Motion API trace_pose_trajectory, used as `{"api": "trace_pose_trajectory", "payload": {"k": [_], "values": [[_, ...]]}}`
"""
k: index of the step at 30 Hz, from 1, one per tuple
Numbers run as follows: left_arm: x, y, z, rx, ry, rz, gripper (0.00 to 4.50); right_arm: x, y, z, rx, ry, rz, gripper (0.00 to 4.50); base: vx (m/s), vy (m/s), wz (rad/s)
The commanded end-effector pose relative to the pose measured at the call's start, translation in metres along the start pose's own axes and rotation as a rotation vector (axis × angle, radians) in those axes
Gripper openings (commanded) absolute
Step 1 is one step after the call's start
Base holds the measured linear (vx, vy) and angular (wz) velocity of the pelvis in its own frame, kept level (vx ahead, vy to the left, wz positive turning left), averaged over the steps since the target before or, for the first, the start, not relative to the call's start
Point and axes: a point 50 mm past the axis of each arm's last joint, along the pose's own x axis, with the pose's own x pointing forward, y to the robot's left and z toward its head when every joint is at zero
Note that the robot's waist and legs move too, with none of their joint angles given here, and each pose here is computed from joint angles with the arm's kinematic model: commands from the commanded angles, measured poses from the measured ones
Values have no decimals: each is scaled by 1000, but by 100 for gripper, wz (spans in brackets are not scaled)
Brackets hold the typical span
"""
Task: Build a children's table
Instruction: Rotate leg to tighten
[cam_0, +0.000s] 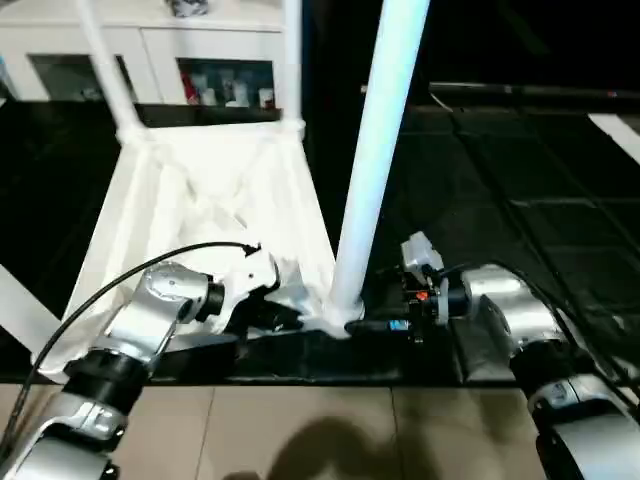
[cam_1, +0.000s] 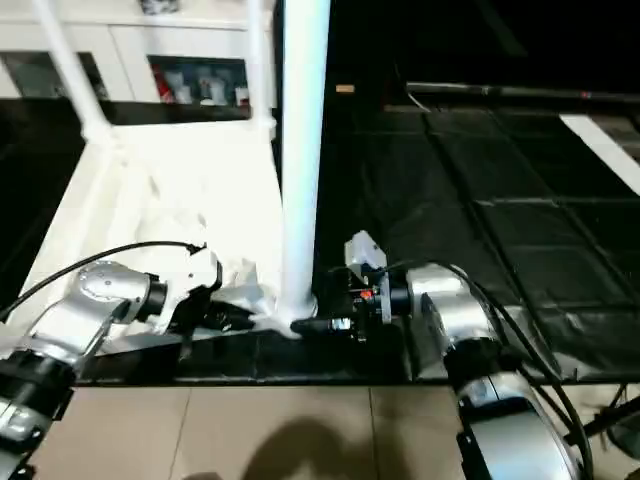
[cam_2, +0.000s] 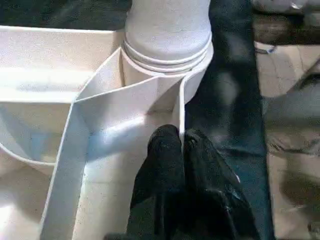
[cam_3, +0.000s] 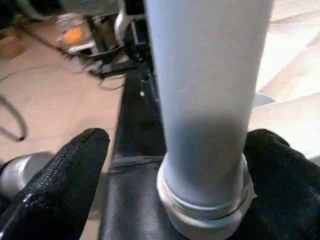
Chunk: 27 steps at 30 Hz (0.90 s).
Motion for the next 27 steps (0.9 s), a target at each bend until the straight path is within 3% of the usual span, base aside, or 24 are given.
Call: {"api": "trace_pose_trajectory", "payload": {"k": [1,12,20,27], "values": [[9,-11,-2,30,35,-109,0,-2,-2,3,-5,30,18,414,0,0,0],[10,-18,-2,75,71,-148,0,7,-4,8,1,41,102,328,0,0,0],[10,-22,-6,68,72,-143,0,15,1,3,21,44,153,248,0,0,0],[12,-22,-7,63,77,-145,0,15,6,-3,47,39,167,216,0,0,0]]}}
